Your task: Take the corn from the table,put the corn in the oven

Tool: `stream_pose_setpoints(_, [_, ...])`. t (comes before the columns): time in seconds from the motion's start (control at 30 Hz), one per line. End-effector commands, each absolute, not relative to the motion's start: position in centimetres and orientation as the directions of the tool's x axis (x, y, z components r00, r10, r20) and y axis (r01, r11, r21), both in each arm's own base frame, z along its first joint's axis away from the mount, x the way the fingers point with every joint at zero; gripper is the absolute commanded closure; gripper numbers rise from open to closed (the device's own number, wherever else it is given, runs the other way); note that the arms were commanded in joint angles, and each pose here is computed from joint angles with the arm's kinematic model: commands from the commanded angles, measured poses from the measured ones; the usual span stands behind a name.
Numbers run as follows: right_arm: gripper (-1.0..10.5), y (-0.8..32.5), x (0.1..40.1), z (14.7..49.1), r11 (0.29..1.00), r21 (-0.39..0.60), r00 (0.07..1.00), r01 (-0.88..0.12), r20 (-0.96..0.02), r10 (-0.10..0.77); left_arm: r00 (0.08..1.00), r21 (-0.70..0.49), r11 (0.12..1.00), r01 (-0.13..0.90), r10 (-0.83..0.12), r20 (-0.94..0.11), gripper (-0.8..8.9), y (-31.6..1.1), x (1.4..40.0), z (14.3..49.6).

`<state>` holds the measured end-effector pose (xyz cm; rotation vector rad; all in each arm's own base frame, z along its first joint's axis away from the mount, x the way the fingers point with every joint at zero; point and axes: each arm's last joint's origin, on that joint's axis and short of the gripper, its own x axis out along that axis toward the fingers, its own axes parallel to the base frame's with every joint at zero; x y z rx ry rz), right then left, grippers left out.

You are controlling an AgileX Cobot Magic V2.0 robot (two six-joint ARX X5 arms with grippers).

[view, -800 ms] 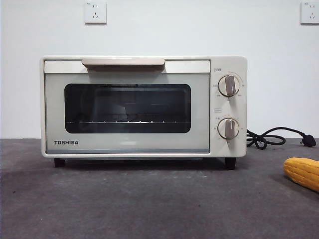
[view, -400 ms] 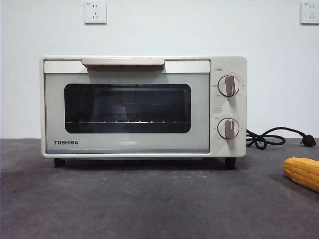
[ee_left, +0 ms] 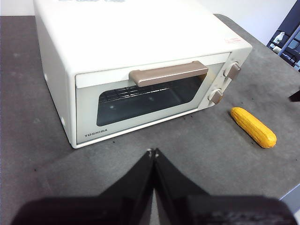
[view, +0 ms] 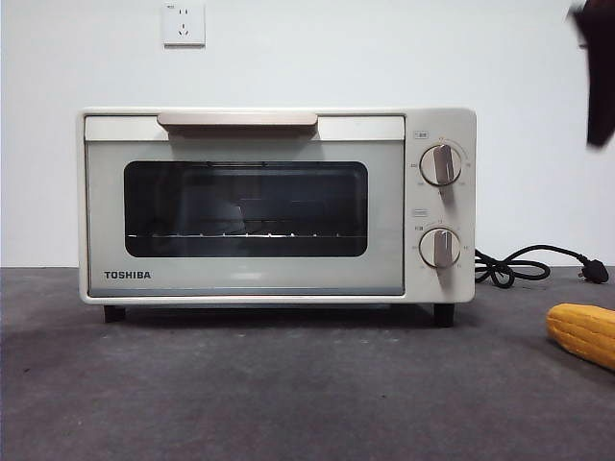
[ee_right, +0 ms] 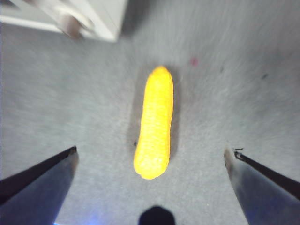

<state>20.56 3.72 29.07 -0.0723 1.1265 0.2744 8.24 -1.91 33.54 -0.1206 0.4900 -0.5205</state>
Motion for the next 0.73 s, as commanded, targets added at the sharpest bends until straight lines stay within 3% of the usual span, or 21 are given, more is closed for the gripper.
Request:
stream_pose_setpoints(0.03, [3.5,4.0,22.1,27.5,0.964,0.09,0.339,-0.25,-0.924,0.175,0.756,-0.22,0.858,0.464,-0.513,-0.407,8.19,-1.9,8.2,33.7])
stream_pose_setpoints(0.23, [3.5,4.4,24.0,24.3,0.964,0.107,0.243,-0.242,-0.956,0.167,0.759,-0.217,0.858,0.465,-0.513,-0.401,8.19,-1.9,8.2,33.8])
stream_pose_setpoints(0.53, [3.6,4.5,24.0,19.3,0.964,0.119,0.173,-0.238,-0.971,0.163,0.761,-0.216,0.858,0.466,-0.513,-0.398,8.19,-1.9,8.3,33.8])
stream_pose_setpoints(0.73, [5.4,4.6,23.5,17.8,0.962,0.119,0.17,-0.244,-0.972,0.163,0.758,-0.218,0.858,0.465,-0.513,-0.404,8.19,-2.0,8.5,33.8])
